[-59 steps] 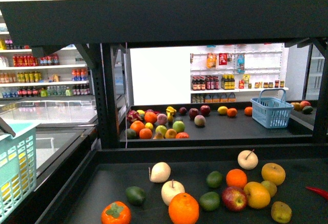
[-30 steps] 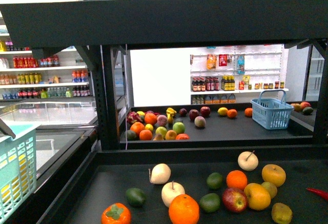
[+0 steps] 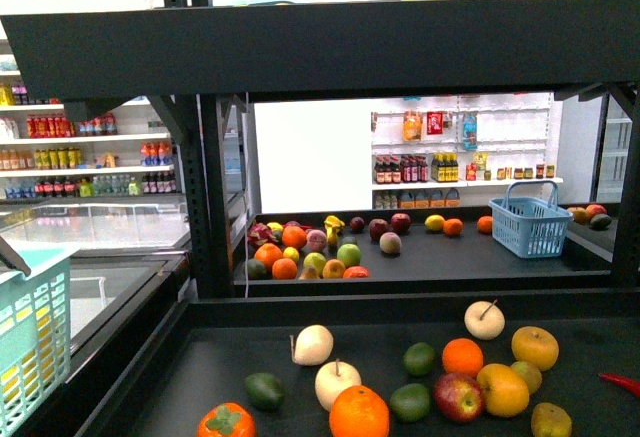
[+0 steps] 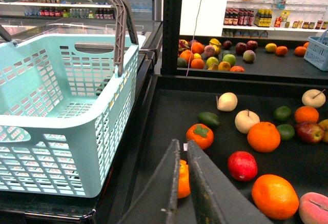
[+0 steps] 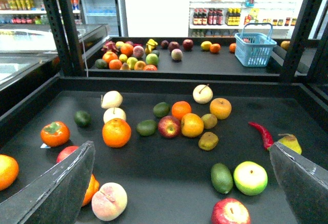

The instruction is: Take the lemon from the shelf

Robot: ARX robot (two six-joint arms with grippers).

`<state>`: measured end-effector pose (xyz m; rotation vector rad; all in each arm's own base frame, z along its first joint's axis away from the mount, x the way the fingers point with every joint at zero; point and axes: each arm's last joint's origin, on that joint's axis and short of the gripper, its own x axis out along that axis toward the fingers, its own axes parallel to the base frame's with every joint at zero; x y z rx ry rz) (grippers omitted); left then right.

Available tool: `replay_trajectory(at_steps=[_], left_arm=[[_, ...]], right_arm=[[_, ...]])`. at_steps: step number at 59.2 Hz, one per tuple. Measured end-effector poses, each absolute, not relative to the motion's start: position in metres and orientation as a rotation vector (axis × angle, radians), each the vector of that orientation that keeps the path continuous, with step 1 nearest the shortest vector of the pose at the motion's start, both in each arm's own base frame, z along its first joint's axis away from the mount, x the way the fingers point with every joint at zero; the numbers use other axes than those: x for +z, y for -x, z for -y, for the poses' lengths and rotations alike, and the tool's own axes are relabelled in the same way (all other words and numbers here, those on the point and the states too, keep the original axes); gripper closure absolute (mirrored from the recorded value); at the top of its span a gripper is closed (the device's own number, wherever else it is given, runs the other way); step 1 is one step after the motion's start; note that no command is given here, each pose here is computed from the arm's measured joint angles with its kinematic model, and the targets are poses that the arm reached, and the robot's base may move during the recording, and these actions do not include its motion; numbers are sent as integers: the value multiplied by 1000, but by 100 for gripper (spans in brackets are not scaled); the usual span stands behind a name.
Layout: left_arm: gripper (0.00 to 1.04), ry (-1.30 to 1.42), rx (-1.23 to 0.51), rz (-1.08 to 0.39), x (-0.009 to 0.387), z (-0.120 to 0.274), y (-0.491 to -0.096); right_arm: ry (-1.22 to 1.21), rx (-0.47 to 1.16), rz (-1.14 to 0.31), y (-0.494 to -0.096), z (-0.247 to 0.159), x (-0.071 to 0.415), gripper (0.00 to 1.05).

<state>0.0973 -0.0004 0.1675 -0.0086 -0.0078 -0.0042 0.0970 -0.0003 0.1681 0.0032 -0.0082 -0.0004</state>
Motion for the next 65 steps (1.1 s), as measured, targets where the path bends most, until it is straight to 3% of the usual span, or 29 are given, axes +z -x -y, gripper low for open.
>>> replay_trajectory(at_steps=[23, 65], left_arm=[[7, 8, -4, 8, 168, 0, -97], [8, 7, -4, 8, 168, 0, -97]], right_arm=[[-3, 0, 9, -97, 0, 168, 2], [-3, 0, 9, -97, 0, 168, 2]])
